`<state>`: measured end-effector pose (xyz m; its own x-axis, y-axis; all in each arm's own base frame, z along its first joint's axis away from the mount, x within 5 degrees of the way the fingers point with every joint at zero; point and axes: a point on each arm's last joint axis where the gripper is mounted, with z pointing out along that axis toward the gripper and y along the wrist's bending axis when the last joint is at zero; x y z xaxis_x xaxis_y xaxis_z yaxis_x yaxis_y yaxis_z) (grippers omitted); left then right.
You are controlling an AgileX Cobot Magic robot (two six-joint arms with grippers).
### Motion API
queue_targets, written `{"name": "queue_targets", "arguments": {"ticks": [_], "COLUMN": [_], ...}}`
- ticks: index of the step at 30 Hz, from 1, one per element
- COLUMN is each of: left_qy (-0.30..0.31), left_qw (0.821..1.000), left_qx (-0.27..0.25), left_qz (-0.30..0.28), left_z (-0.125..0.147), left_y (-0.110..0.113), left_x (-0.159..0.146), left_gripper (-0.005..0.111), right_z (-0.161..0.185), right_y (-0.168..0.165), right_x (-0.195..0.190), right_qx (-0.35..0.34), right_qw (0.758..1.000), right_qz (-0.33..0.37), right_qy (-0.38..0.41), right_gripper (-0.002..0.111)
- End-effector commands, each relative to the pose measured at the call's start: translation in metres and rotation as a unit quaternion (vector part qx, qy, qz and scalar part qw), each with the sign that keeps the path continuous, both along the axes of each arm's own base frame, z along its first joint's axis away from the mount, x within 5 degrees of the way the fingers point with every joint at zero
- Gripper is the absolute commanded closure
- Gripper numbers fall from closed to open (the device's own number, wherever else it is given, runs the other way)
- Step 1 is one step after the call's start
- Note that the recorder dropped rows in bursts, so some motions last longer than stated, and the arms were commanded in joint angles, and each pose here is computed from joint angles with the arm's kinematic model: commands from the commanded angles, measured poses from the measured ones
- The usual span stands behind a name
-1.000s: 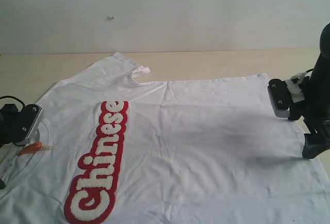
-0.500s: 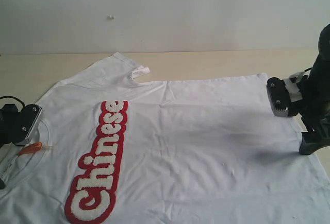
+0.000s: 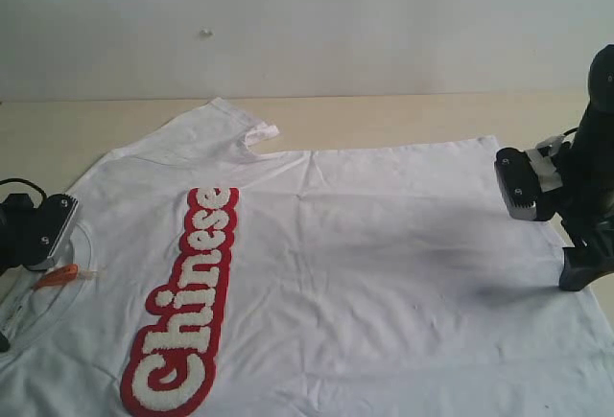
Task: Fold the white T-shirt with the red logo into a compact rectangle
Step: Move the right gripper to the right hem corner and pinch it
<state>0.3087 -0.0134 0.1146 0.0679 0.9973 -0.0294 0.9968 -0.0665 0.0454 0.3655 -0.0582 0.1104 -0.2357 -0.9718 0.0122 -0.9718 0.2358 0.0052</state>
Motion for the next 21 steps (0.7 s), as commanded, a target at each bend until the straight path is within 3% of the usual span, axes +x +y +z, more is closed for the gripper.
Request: {"name": "queue_targets", "arguments": {"ticks": [1,21], "left_qy": [-0.009,-0.009], "left_qw": [1.0,1.0], "left_qx": [0.011,0.011], "left_qz": [-0.012,-0.012], "left_z": [-0.0095,-0.0095], "left_y": [0.0027,0.0027], "left_x": [0.002,0.002], "left_gripper": [0.015,0.015], "right_z": [-0.013,-0.0122], "right_y": [-0.0018,-0.0005], "right_x": [-0.0027,-0.0024], "right_qx": [-0.005,0.002], "right_qw": [1.0,1.0], "right_qz": [0.013,0.006], "right_qy": [0.017,0.015], "right_gripper": [0.003,0.003]}}
